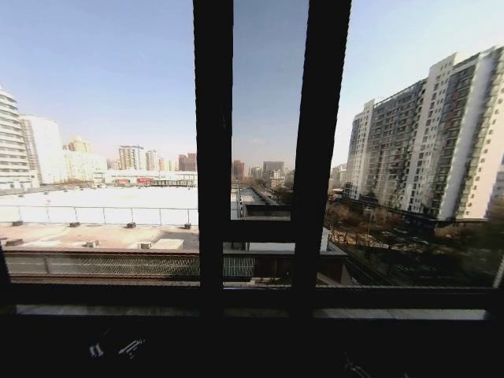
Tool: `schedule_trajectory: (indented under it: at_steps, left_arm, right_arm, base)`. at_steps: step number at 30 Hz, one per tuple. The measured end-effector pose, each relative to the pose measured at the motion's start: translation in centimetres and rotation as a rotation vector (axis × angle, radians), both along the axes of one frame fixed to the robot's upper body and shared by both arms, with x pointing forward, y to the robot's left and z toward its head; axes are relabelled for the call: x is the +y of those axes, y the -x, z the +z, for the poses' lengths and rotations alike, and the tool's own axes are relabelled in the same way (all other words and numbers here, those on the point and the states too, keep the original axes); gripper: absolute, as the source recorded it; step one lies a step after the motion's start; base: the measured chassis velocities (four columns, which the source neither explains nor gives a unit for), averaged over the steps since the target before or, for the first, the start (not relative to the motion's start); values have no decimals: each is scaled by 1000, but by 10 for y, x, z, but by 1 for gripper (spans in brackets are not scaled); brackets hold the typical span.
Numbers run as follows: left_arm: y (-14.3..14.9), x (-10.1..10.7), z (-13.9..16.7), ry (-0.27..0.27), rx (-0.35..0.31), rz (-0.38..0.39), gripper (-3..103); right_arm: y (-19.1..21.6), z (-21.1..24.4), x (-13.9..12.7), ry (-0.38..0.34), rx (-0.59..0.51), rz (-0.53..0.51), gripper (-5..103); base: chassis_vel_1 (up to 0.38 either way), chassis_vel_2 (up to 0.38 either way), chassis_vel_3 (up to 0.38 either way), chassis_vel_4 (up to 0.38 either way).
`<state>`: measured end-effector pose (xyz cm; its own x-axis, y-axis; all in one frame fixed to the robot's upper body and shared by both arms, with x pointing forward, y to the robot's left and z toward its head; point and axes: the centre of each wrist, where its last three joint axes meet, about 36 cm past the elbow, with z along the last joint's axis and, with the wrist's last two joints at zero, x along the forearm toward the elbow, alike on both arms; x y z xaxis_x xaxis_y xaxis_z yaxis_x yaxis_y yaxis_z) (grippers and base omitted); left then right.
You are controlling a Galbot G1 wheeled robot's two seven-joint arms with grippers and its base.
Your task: Open the curtains by pulling them apart, changing their state from closed to fully open.
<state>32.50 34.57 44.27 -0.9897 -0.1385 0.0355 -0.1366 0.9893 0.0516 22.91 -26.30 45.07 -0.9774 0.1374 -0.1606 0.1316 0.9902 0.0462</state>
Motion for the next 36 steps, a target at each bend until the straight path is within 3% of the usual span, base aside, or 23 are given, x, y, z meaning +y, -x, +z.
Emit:
schedule_trajectory:
  at_steps: [7, 21, 36]
  left_arm:
    - [0, -1, 0, 2, -2, -1, 100]
    - [-3, 2, -8, 2, 2, -4, 100]
    - [-10, 4, -13, 3, 7, -13, 100]
  right_arm:
    - [2, -2, 1, 10, -3, -5, 100]
    - [-1, -6, -1, 3, 2, -13, 100]
    - [-4, -14, -2, -1, 16, -18, 100]
  base:
    - [-83, -327, 78, 290]
    - [16, -27, -9, 30]
    - [-16, -230, 6, 227]
